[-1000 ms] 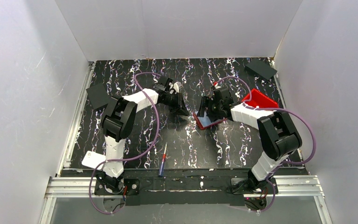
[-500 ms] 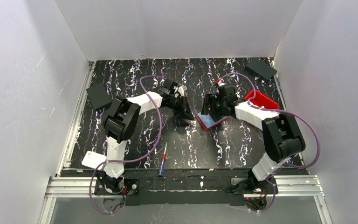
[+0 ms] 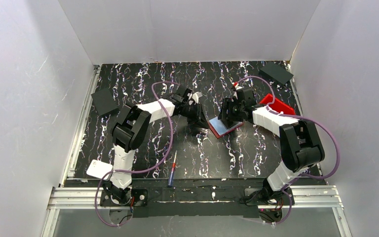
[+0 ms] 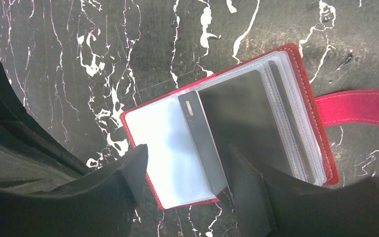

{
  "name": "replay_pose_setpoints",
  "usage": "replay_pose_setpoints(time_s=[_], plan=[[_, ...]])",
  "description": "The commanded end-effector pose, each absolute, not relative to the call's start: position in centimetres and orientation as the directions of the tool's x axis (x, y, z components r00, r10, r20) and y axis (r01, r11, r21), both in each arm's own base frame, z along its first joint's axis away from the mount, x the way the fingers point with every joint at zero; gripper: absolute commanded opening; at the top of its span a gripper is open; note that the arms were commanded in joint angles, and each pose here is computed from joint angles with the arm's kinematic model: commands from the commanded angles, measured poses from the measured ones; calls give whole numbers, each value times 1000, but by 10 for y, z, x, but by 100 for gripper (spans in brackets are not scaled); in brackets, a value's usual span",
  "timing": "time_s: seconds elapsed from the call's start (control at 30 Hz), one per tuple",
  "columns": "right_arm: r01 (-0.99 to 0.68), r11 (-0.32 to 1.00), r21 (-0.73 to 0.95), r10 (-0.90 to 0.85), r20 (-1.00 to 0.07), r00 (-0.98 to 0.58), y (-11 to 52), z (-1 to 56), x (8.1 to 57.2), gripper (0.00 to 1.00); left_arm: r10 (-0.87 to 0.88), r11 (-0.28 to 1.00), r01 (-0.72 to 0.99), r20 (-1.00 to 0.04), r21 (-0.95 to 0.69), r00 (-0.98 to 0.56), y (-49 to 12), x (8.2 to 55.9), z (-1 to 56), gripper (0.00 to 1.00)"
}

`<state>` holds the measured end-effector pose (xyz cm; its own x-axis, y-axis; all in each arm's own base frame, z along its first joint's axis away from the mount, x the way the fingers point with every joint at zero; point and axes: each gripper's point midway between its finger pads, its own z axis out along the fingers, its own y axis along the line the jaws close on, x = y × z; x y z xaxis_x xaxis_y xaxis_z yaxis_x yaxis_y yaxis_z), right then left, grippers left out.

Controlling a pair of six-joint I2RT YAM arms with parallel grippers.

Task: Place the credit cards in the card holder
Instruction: Insert the credit card into the card holder.

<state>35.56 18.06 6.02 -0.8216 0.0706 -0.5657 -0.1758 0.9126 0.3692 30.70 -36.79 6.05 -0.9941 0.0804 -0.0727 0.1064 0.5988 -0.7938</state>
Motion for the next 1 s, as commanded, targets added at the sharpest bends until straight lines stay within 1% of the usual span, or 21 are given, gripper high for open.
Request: replay_pose_setpoints(time_s=[0.0, 0.07, 0.13, 0.2, 0.23, 0.27, 0.37, 0.43, 0.47, 0.53, 0.6, 0.67, 0.8, 0.97], plan=[[-188, 906, 379, 83, -594, -800, 177, 67, 361, 65, 93, 568, 112, -71, -815, -993, -377, 301, 71, 12], [-174, 910, 378, 91, -589, -803, 171, 64, 361, 62, 88, 569, 106, -68, -815, -994, -378, 302, 68, 12], [-173, 910, 376, 92, -591, -801, 167, 64, 361, 62, 88, 572, 103, -64, -814, -994, -380, 302, 65, 11], [-187, 911, 368, 78, -598, -798, 165, 65, 361, 63, 89, 573, 102, -62, -813, -994, -380, 302, 63, 11], [-220, 905, 363, 50, -606, -794, 167, 65, 360, 68, 95, 575, 97, -52, -812, -994, -382, 299, 60, 11], [-233, 902, 365, 40, -605, -795, 169, 64, 360, 69, 96, 574, 98, -52, -813, -994, -383, 299, 60, 11], [-255, 891, 375, 24, -601, -799, 173, 61, 360, 68, 99, 576, 94, -45, -812, -994, -385, 297, 57, 11], [-254, 891, 376, 24, -598, -801, 173, 59, 361, 65, 99, 578, 91, -41, -811, -994, -386, 297, 55, 11], [-252, 892, 375, 25, -597, -802, 173, 58, 361, 59, 97, 580, 87, -38, -810, -995, -387, 297, 54, 10], [-249, 893, 374, 24, -593, -805, 173, 57, 361, 56, 91, 590, 82, -35, -803, -995, -387, 297, 50, 10], [-239, 897, 372, 25, -582, -813, 171, 54, 359, 48, 82, 605, 76, -33, -793, -996, -385, 298, 44, 8], [-226, 904, 363, 23, -569, -822, 168, 50, 356, 45, 77, 622, 66, -23, -780, -997, -384, 299, 37, 7], [-211, 909, 360, 31, -561, -827, 162, 47, 356, 46, 67, 644, 56, -16, -763, -998, -382, 300, 28, 6], [-209, 900, 383, 39, -549, -835, 155, 51, 360, 57, 70, 657, 59, -16, -752, -997, -378, 299, 23, 5]])
